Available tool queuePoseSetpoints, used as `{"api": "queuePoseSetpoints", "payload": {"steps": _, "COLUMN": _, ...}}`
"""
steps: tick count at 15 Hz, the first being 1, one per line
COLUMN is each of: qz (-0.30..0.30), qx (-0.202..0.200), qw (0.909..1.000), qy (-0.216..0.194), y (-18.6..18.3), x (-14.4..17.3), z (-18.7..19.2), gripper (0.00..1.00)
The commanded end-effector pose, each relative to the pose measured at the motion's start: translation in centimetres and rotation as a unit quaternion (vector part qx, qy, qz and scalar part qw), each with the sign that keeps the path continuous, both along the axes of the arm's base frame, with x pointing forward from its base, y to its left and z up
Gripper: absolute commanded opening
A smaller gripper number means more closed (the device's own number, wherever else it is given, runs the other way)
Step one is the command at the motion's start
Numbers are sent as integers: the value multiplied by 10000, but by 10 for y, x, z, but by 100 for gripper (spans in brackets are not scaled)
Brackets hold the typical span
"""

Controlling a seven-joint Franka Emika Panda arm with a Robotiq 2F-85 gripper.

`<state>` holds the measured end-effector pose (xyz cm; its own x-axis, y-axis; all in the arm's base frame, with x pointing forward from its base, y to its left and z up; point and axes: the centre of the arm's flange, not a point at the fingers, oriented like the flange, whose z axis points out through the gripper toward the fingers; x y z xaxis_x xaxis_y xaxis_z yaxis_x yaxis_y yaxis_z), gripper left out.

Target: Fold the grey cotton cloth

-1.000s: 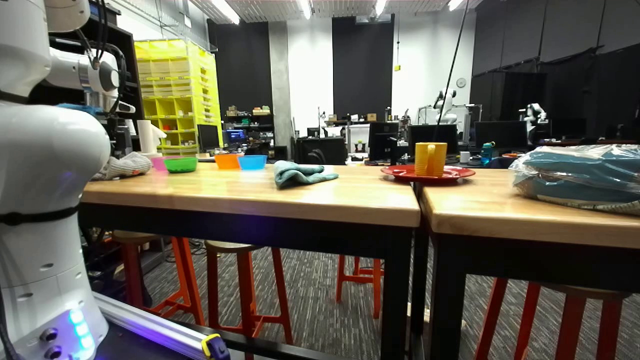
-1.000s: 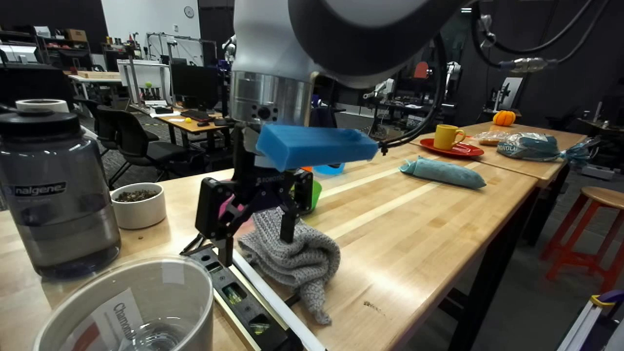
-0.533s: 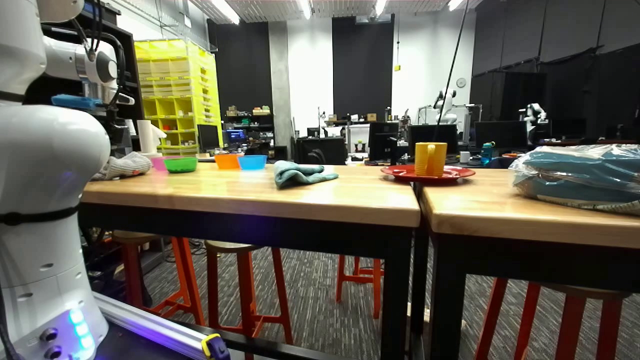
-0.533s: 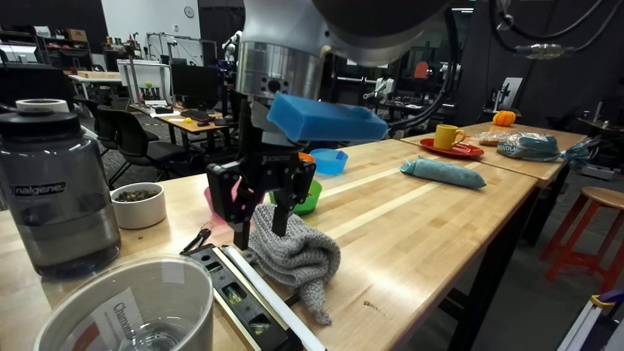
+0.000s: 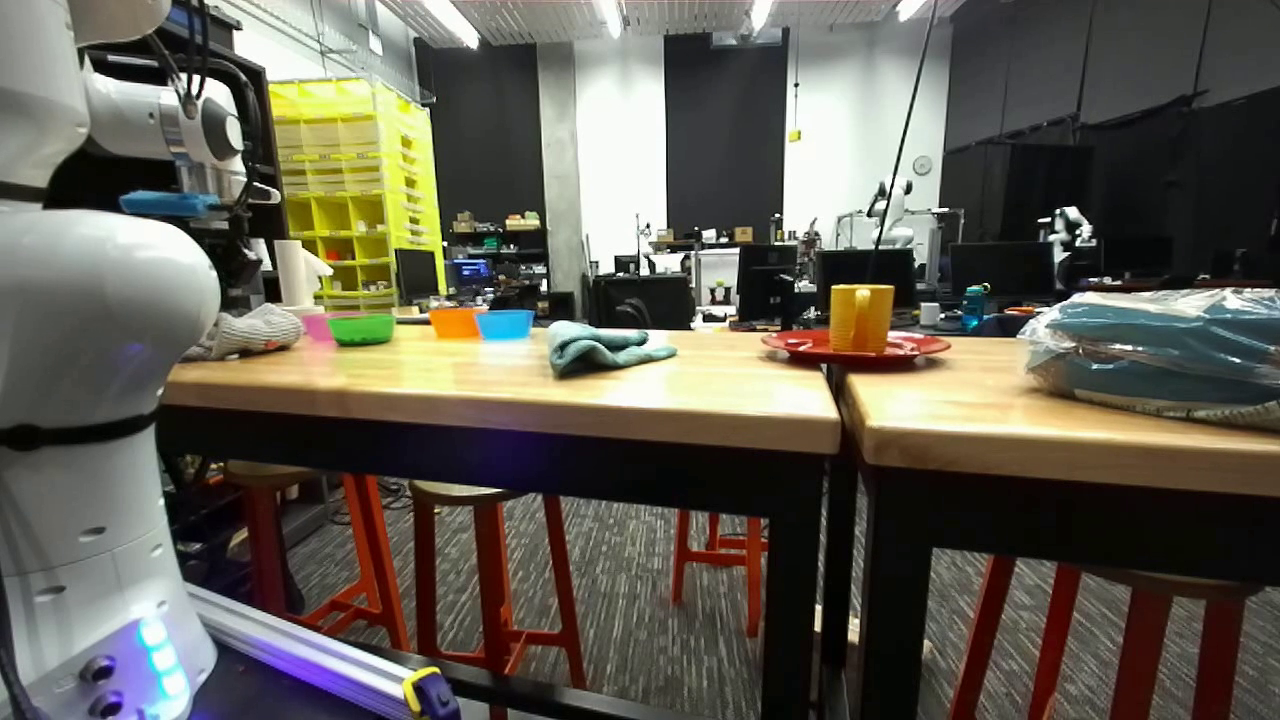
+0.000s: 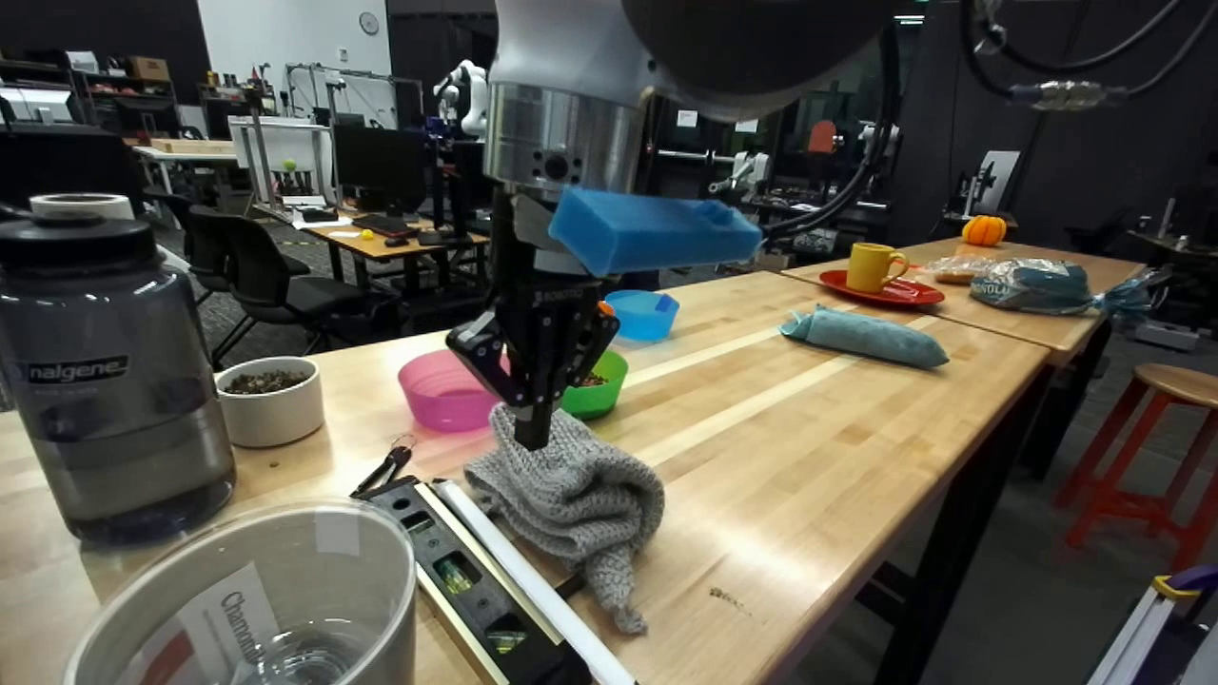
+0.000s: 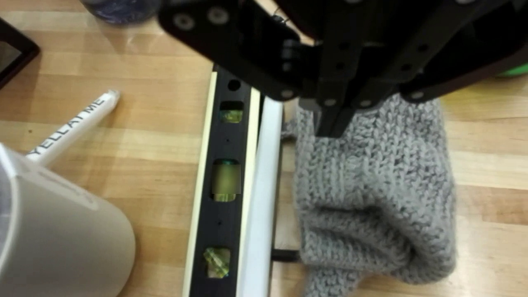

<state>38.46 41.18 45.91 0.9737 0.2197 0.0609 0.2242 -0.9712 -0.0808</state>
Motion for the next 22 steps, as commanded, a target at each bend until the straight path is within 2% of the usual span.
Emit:
{"api": "queuePoseSetpoints", "payload": {"steps": 1, "qz": 107, "qx": -278, "qw": 9994, "qy": -174, "y": -11, "x": 2, "z": -10, "gripper": 0}}
{"api": "queuePoseSetpoints", "payload": {"steps": 4, "qz": 162, "qx": -358, "qw": 9990, "qy": -207, "y": -16, "x": 7, "z": -17, "gripper": 0}}
{"api": "queuePoseSetpoints", "payload": {"steps": 9, "qz": 235, "qx": -258, "qw": 9993, "qy": -125, "y": -14, "x": 13, "z": -30, "gripper": 0}}
{"api": "queuePoseSetpoints", "payload": {"steps": 17, "qz": 270, "qx": -255, "qw": 9991, "qy": 185, "y": -9, "x": 18, "z": -64, "gripper": 0}}
{"api": "queuePoseSetpoints", "payload": {"steps": 22, "qz": 237, "qx": -226, "qw": 9993, "qy": 163, "y": -11, "x": 14, "z": -54, "gripper": 0}}
